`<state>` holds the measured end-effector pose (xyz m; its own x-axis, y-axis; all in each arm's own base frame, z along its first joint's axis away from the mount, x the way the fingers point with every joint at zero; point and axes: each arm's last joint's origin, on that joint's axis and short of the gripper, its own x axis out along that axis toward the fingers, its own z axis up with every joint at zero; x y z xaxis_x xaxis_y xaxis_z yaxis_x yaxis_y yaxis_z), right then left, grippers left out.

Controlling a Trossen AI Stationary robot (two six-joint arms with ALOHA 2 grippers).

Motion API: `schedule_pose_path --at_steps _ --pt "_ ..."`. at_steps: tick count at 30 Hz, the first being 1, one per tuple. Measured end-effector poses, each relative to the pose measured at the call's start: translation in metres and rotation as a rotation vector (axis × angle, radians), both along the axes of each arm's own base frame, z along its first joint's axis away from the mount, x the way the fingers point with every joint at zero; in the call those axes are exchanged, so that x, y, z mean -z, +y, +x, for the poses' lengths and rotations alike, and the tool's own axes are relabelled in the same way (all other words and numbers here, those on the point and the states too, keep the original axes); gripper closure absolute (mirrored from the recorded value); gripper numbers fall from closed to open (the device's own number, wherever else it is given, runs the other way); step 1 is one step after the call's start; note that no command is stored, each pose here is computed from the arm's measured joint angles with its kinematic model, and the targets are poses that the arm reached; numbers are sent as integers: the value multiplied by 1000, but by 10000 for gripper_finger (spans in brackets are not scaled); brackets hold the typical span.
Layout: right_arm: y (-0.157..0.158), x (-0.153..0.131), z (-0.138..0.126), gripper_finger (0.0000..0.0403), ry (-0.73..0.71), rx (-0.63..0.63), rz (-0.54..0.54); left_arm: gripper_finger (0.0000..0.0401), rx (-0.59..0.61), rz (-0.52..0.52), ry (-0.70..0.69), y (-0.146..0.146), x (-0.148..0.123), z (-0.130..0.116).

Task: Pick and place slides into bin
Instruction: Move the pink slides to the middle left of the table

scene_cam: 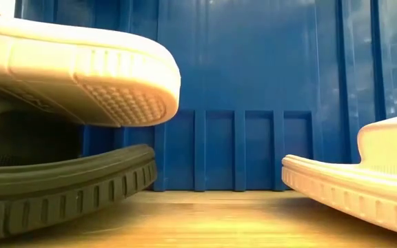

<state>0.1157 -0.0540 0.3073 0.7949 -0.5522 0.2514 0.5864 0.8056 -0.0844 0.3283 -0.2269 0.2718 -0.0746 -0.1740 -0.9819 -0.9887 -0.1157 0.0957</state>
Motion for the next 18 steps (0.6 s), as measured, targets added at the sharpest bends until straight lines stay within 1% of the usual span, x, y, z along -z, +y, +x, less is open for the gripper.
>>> schedule_pose_path --at_steps 9,14,18 --pt "0 0 0 346 0 0 0 182 14 40 0 -2 -8 -5" --pt "0 0 0 346 0 0 0 182 17 77 -46 -3 -16 -5" --pt "0 0 0 346 0 0 0 182 12 75 -62 -3 -21 -4"
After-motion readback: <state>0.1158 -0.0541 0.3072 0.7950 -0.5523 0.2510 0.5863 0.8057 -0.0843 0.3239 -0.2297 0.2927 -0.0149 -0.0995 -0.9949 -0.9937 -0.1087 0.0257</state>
